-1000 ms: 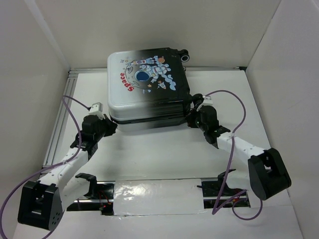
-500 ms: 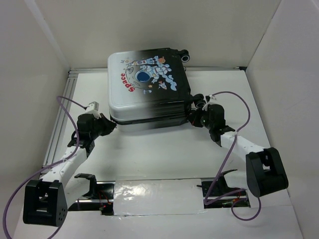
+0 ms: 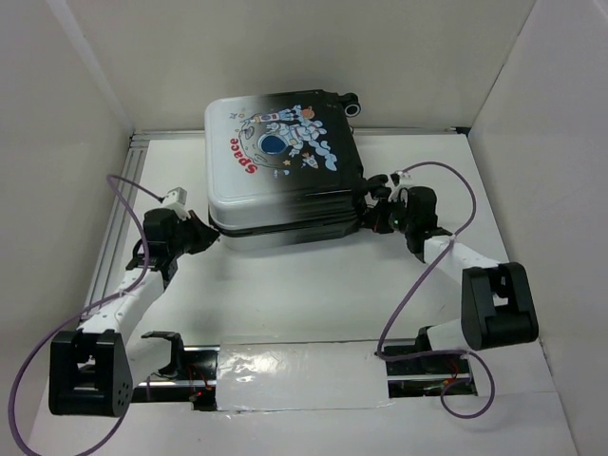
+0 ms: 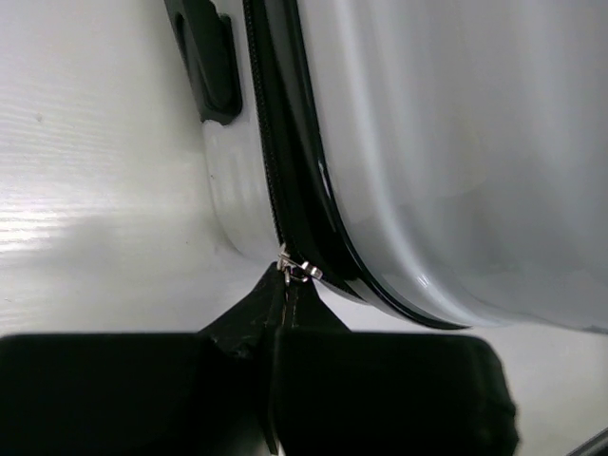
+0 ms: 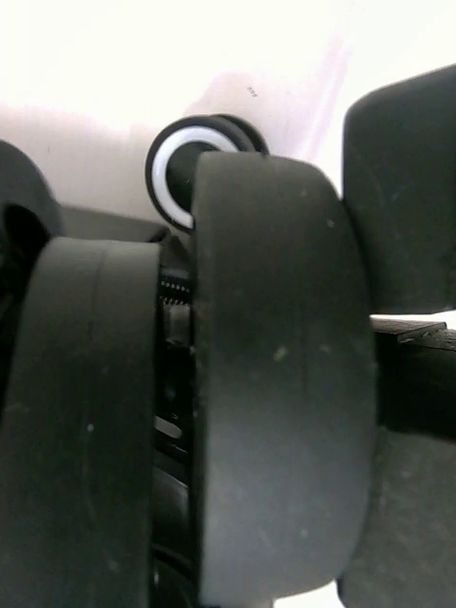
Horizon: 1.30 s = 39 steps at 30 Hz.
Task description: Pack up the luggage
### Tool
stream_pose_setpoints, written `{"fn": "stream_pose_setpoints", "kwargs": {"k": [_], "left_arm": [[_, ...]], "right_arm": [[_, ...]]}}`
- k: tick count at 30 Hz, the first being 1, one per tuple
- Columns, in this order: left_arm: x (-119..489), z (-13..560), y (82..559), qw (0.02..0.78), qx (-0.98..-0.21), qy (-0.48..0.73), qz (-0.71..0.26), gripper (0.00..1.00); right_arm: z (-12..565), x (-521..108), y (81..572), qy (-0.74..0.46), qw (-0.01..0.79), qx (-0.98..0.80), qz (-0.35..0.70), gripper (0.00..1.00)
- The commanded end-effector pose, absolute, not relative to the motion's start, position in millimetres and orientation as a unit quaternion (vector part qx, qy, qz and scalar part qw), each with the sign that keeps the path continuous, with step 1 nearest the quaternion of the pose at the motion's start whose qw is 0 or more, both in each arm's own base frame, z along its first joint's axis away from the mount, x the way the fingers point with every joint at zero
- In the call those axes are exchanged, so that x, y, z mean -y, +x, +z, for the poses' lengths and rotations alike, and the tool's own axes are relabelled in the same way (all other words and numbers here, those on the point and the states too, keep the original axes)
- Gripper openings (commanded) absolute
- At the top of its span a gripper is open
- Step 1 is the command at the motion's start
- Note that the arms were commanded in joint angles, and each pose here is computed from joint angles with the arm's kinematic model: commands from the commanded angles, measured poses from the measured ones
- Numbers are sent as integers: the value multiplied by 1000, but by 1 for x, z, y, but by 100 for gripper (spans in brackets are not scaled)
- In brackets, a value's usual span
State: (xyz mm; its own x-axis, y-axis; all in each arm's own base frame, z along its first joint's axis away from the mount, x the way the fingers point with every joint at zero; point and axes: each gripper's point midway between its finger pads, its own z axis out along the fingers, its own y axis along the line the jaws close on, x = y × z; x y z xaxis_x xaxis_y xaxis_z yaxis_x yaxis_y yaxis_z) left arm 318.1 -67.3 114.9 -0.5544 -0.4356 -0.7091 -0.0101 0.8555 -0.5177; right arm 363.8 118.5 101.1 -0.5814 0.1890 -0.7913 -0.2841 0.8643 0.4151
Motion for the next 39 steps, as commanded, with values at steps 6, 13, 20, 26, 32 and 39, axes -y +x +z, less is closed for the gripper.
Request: {"fn": "stream_pose_setpoints", "kwargs": {"k": [6,13,20,26,32,39], "left_arm": [[-20,160,367,541,-820,-153,-106,0],[-12,171,388,512,-843,-100,-134,0],[-27,169,404,491,-857,-103,-116,0],[-36,174,425,481,-867,-61,-114,0],[-29,178,440,472,-867,11,-160,0],[-17,163,456,447,-858,78,-241,0]], "right_arm": [[55,-7,388,55,388,-903,175,0],[74,-5,420,67,382,-893,227,0],[79,3,449,46,334,-921,196,0],[54,2,467,22,308,-928,210,0],[58,-25,488,-34,334,-902,271,0],[52,-72,484,-128,340,-833,417,0]]}}
